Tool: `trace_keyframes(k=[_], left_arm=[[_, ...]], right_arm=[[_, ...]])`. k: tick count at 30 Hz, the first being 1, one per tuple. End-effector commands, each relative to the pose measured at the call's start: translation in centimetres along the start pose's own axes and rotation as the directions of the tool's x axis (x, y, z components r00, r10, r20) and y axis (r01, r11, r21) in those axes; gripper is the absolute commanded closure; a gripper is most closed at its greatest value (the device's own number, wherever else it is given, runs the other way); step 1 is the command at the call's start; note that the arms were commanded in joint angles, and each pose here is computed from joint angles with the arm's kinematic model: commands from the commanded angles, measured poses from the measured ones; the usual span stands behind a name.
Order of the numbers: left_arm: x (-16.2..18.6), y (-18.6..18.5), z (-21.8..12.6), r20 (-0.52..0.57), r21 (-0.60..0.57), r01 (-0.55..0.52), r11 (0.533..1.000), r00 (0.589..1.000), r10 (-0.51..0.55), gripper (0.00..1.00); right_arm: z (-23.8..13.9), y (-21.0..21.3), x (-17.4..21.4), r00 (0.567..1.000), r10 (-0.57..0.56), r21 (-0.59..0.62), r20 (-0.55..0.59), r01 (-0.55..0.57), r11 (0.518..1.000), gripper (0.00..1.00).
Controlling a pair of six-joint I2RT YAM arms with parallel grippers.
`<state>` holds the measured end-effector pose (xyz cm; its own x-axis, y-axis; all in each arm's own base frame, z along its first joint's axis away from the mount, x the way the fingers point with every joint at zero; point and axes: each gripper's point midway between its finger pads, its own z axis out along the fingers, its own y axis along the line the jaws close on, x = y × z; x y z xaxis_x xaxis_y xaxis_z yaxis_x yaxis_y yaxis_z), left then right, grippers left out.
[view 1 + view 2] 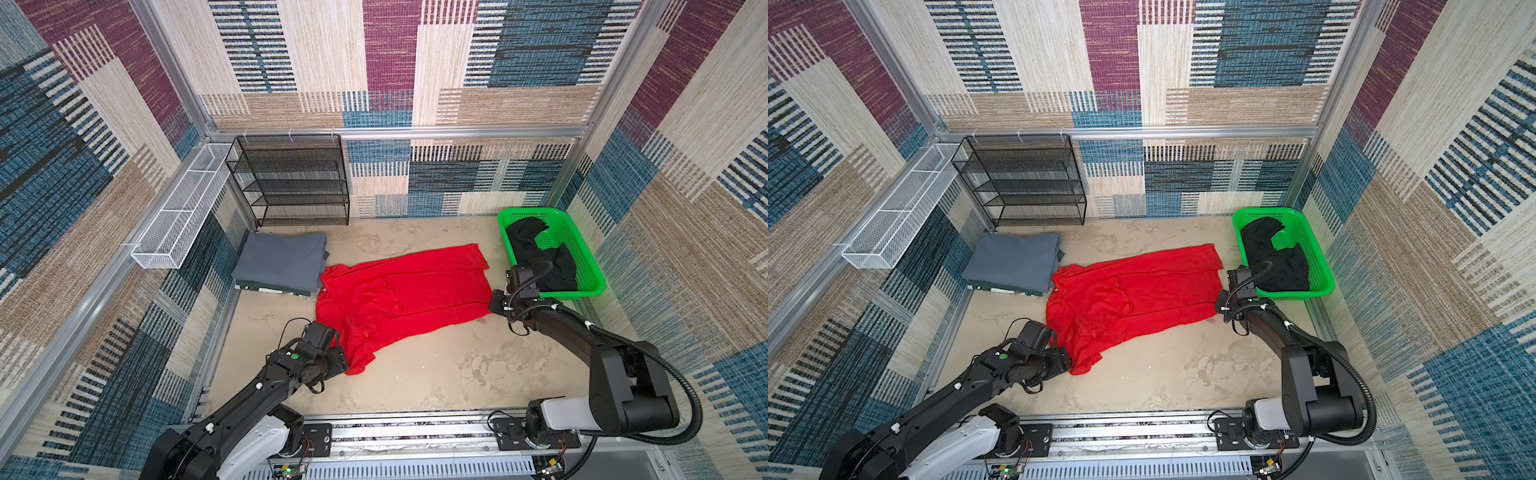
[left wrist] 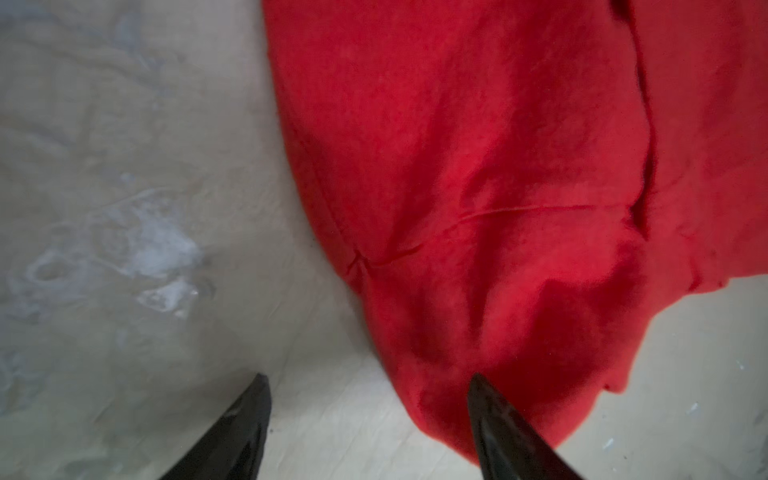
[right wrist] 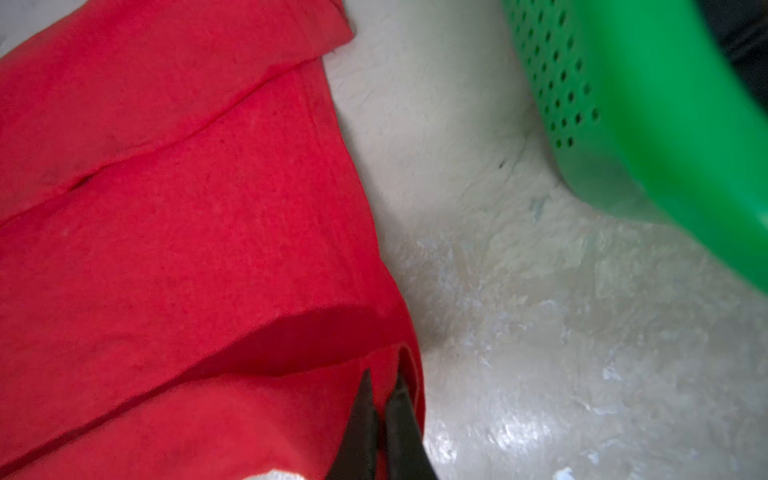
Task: Fold and stack the t-shirts
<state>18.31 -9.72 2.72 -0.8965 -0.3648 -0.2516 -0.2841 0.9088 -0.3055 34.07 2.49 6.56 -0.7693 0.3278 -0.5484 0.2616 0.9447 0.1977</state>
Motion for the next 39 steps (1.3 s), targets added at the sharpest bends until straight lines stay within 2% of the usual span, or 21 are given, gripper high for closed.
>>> trace_keyframes(k=[1, 2, 3, 4, 9, 14, 18, 23, 30, 33, 36, 39], left_arm=[[-0.1, -0.2, 0.6, -0.004, -0.001, 0.004, 1.0, 1.0, -0.004, 0.29], [-0.1, -0.3, 0.7, -0.011, -0.001, 0.004, 1.0, 1.0, -0.004, 0.35], [-0.1, -0.4, 0.7, -0.014, 0.001, 0.003, 1.0, 1.0, -0.003, 0.48], [-0.1, -0.5, 0.6, -0.017, 0.005, 0.002, 1.0, 1.0, -0.002, 0.55], [-0.4, -0.6, 0.4, -0.004, 0.001, -0.003, 1.0, 1.0, 0.003, 0.77], [-0.4, -1.2, 0.7, -0.026, 0.012, -0.018, 1.0, 0.999, 0.019, 0.84], [-0.7, -1.4, 0.5, -0.026, 0.006, -0.032, 0.999, 0.999, 0.032, 0.94], [-1.2, -1.6, 0.0, -0.017, -0.001, -0.039, 0.999, 0.999, 0.039, 0.96], [-1.4, -2.0, -0.4, 0.0, 0.025, -0.017, 1.0, 1.0, 0.017, 0.9], [-1.3, -1.8, -0.3, 0.001, 0.018, -0.017, 1.0, 1.0, 0.017, 0.8], [-1.1, -1.7, 0.2, -0.011, 0.016, -0.02, 1.0, 1.0, 0.02, 0.67], [-0.8, -1.9, 0.5, -0.026, 0.033, -0.012, 0.999, 1.0, 0.012, 0.63]], right_arm=[[-0.3, 1.2, -1.0, 0.999, 0.004, -0.06, 0.035, -0.002, 0.998, 1.0], [-0.3, 1.1, -0.9, 0.999, 0.004, -0.06, 0.034, -0.002, 0.998, 1.0], [-0.4, 1.1, -0.9, 0.999, 0.005, -0.06, 0.034, -0.003, 0.998, 1.0], [-0.5, 1.1, -1.0, 0.999, 0.005, -0.057, 0.038, -0.003, 0.998, 1.0], [-0.9, 0.5, -1.0, 0.999, 0.008, -0.029, 0.05, -0.007, 1.0, 1.0], [-1.2, 0.6, -1.0, 0.998, 0.01, -0.039, 0.055, -0.008, 0.999, 1.0], [-1.1, 0.6, -0.8, 0.999, 0.009, -0.043, 0.052, -0.007, 0.999, 1.0], [-0.9, 0.7, -0.6, 0.999, 0.01, -0.051, 0.046, -0.007, 0.999, 1.0], [-0.8, 0.8, -0.5, 0.999, 0.011, -0.055, 0.043, -0.009, 0.998, 1.0], [-0.8, 0.9, -0.5, 0.999, 0.011, -0.06, 0.044, -0.009, 0.998, 1.0], [-0.8, 0.9, -0.5, 0.999, 0.013, -0.062, 0.041, -0.01, 0.998, 1.0], [-0.9, 1.1, -0.5, 0.999, 0.016, -0.072, 0.043, -0.013, 0.997, 1.0]])
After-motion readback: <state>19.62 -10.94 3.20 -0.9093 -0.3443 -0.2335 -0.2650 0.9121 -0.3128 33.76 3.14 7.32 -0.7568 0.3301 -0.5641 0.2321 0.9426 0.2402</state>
